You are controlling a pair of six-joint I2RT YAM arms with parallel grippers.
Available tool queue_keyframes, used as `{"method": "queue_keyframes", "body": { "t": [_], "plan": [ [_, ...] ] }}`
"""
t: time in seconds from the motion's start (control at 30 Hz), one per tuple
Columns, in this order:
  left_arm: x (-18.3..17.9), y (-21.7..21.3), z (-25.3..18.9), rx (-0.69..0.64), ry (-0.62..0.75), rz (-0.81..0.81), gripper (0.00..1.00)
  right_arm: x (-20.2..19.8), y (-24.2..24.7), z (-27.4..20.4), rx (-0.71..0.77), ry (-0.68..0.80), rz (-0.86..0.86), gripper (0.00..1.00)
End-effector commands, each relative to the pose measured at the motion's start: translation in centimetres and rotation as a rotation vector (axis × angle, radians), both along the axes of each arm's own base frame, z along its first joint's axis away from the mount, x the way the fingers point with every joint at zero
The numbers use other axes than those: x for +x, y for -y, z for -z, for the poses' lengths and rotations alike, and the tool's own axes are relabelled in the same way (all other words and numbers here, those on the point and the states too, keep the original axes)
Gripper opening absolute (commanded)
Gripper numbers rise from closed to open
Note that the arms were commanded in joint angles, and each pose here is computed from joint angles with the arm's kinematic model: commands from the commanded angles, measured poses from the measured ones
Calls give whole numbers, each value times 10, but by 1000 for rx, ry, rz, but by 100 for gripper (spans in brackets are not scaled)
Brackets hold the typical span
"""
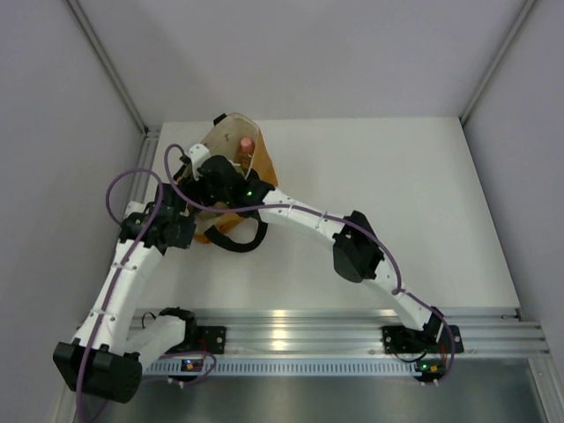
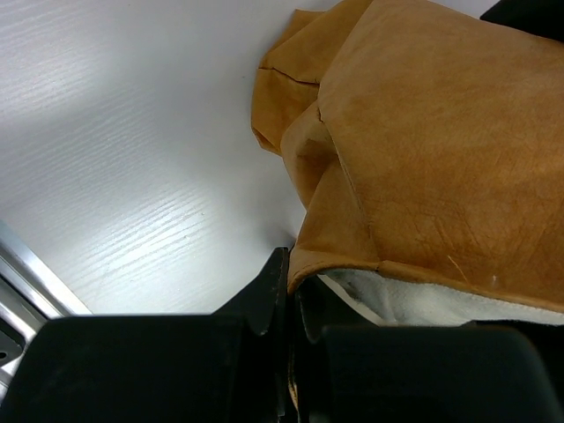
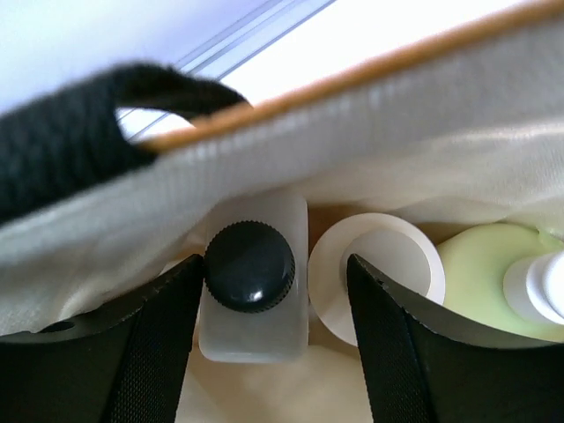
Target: Take the personal care products out of the canvas bag
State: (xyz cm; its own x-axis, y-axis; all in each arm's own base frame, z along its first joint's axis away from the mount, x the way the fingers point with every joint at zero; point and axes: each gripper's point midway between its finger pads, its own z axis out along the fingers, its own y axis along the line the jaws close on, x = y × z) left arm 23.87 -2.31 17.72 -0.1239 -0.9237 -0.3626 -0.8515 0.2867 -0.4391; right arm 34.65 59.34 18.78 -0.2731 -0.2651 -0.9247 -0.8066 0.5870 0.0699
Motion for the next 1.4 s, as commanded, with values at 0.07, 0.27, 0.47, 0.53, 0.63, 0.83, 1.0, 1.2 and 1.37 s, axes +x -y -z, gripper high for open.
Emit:
{"method": "queue_keyframes", "body": {
  "t": [0.07, 0.27, 0.47, 0.53, 0.63, 0.83, 1.0, 1.2, 1.37],
  "plan": [
    [-21, -2, 10, -17, -57, -18, 0, -7, -11, 30, -37, 6, -9, 64],
    [-20, -3, 6, -14, -43, -19, 0, -15, -10, 6, -30, 57, -4, 63],
    [-18, -2, 5, -15, -44, -20, 0, -24, -16, -49, 89, 90, -32, 63],
    [-17, -3, 3, -9, -38, -20, 0, -25, -16, -60, 111, 101, -33, 63],
    [-16, -5, 0, -4, -30, -25, 0, -28, -17, -61, 114, 100, -46, 62],
    [-16, -4, -1, -5, -26, -25, 0, -24, -18, -21, 75, 32, -51, 60],
    [-15, -3, -3, -13, -22, -21, 0, -21, -16, 12, 43, -23, -49, 57],
    [-17, 0, 1, -27, -36, -10, 0, -20, -16, 18, 36, -30, -39, 44],
    [-17, 1, 2, -26, -38, -6, 0, -15, -15, -2, 68, -1, -14, 17]
  ]
}}
